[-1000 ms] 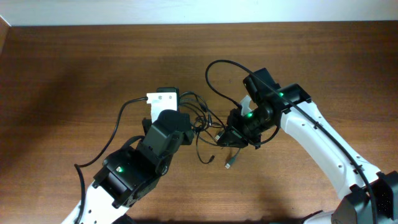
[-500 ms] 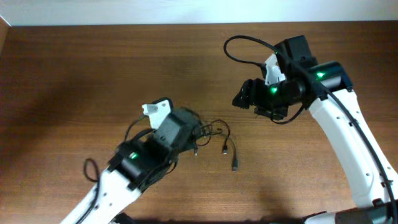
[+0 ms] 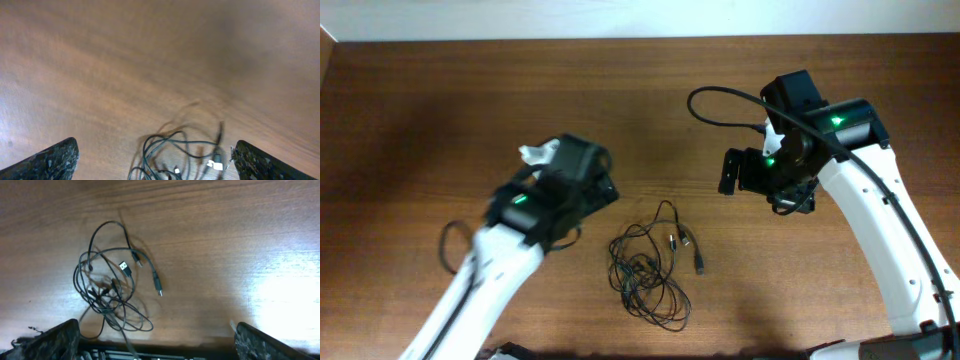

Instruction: Untangle cables

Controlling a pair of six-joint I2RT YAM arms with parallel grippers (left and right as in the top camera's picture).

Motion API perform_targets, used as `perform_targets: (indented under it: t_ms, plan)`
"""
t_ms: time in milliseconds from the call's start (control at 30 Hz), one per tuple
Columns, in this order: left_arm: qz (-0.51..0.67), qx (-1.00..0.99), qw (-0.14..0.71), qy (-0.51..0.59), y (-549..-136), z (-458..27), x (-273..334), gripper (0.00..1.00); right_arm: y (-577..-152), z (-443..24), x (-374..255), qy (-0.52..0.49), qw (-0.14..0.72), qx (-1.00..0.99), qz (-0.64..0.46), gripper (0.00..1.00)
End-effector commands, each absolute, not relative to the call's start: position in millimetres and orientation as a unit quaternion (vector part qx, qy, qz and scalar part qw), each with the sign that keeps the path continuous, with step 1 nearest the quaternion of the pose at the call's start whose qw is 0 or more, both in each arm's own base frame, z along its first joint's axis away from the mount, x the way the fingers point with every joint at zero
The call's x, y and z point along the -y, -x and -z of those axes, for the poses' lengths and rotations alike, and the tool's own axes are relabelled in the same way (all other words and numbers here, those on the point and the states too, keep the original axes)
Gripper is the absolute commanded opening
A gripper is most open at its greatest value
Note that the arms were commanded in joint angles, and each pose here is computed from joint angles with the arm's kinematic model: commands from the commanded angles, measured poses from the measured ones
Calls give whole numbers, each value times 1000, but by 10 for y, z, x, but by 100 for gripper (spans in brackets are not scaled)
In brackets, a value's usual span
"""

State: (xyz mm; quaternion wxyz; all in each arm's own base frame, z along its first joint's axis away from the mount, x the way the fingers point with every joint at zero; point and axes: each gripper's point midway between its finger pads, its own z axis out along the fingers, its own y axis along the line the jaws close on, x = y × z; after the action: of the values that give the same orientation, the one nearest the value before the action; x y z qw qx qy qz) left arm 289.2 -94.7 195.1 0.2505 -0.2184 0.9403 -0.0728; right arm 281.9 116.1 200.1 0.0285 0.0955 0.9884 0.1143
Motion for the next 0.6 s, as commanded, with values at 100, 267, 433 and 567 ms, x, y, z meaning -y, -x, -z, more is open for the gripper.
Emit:
perform_targets:
  t_ms: [100, 267, 433, 567]
  plan:
    - [138, -962, 202, 119, -2242, -2200, 1009, 68, -2855, -2059, -1080, -94, 49, -990, -97, 99]
    - [124, -945, 61, 296, -2019, -1466, 1050, 82, -2832, -2052, -1074, -95, 44, -990, -96, 99]
    - [139, -937, -9, 319, -2087, -950, 1282, 61, -2830, -2052, -1073, -95, 44, -990, -96, 99]
    - [131, -933, -86, 324, -2046, -643, 1430, 52, -2843, -2054, -1076, -94, 47, -990, -96, 99]
